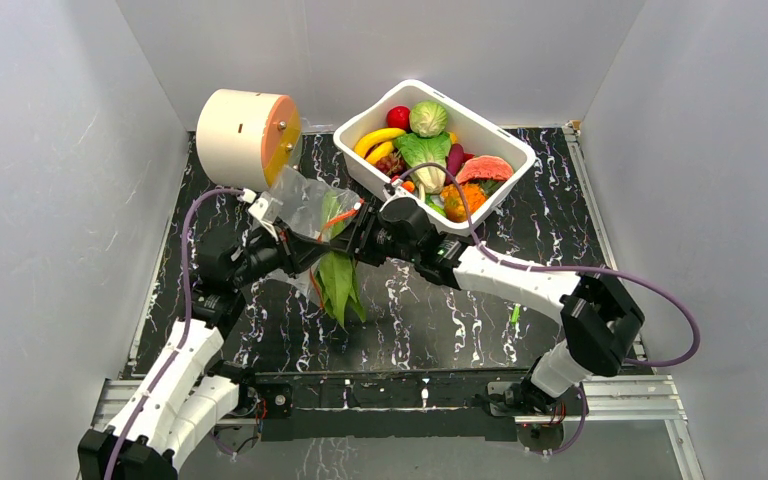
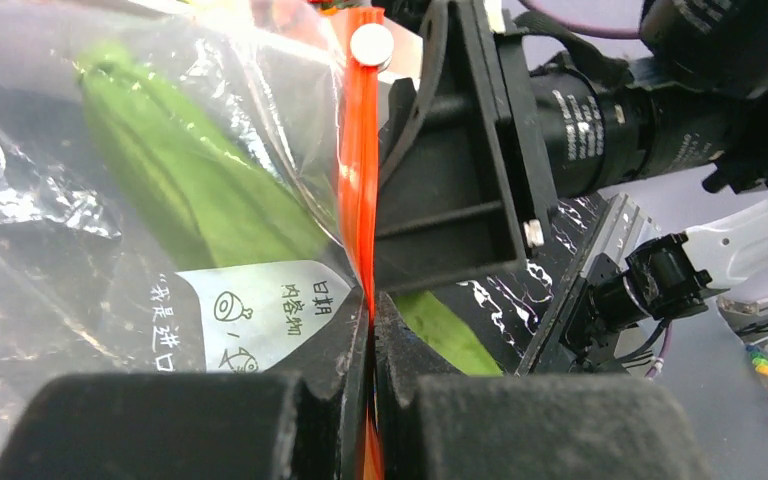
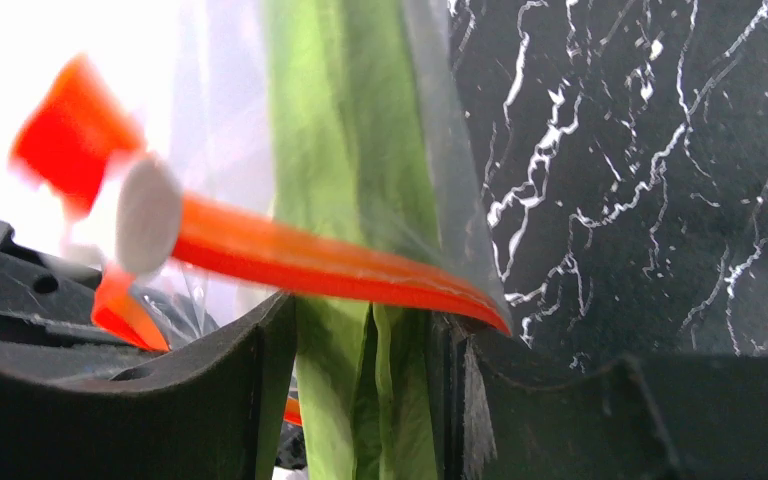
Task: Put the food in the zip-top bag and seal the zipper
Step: Place the fake vegetable in the zipper food storage bag.
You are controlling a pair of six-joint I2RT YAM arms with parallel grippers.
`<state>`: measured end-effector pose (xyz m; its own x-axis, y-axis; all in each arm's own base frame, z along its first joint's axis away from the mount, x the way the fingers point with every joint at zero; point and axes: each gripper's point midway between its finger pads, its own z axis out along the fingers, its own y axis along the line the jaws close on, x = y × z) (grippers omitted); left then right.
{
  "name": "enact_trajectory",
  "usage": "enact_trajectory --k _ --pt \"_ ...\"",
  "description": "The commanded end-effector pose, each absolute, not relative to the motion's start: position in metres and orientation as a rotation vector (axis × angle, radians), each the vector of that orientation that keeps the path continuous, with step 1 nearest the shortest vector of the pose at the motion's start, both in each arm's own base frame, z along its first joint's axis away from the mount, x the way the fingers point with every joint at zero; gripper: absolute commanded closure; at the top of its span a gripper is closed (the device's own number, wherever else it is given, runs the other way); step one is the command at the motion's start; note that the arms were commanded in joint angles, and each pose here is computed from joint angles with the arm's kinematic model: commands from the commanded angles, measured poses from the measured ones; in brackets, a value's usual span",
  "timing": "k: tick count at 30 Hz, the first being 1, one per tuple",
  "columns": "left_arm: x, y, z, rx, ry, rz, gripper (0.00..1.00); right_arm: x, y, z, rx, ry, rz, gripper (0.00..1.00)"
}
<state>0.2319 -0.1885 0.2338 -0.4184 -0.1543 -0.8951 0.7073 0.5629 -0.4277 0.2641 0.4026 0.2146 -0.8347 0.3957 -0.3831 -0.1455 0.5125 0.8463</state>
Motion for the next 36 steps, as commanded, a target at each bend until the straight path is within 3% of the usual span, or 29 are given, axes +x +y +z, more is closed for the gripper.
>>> enact_trajectory --k 1,3,9,14,23,36 --pt "0.243 -0.190 0.243 0.321 1.778 -1.077 1.00 0.262 0.408 0.231 0.082 2.199 1.318 0.51" --pt "0.245 -0.191 0.242 0.279 1.778 -1.099 1.00 0.259 0.406 0.228 0.065 2.214 1.312 0.51" --pt "0.248 -0.185 0.240 0.212 1.773 -1.082 1.00 0.245 0.396 0.214 0.040 2.278 1.284 0.83" --pt "0.246 -0.189 0.236 0.210 1.775 -1.118 1.00 0.249 0.391 0.230 0.081 2.193 1.314 0.95" --pt "0.235 -0.195 0.242 0.206 1.807 -1.196 1.00 0.289 0.372 0.271 0.316 1.912 1.275 0.97" --pt "0.240 -0.201 0.269 0.087 1.791 -1.311 1.00 0.328 0.387 0.252 0.393 1.858 1.068 0.97"
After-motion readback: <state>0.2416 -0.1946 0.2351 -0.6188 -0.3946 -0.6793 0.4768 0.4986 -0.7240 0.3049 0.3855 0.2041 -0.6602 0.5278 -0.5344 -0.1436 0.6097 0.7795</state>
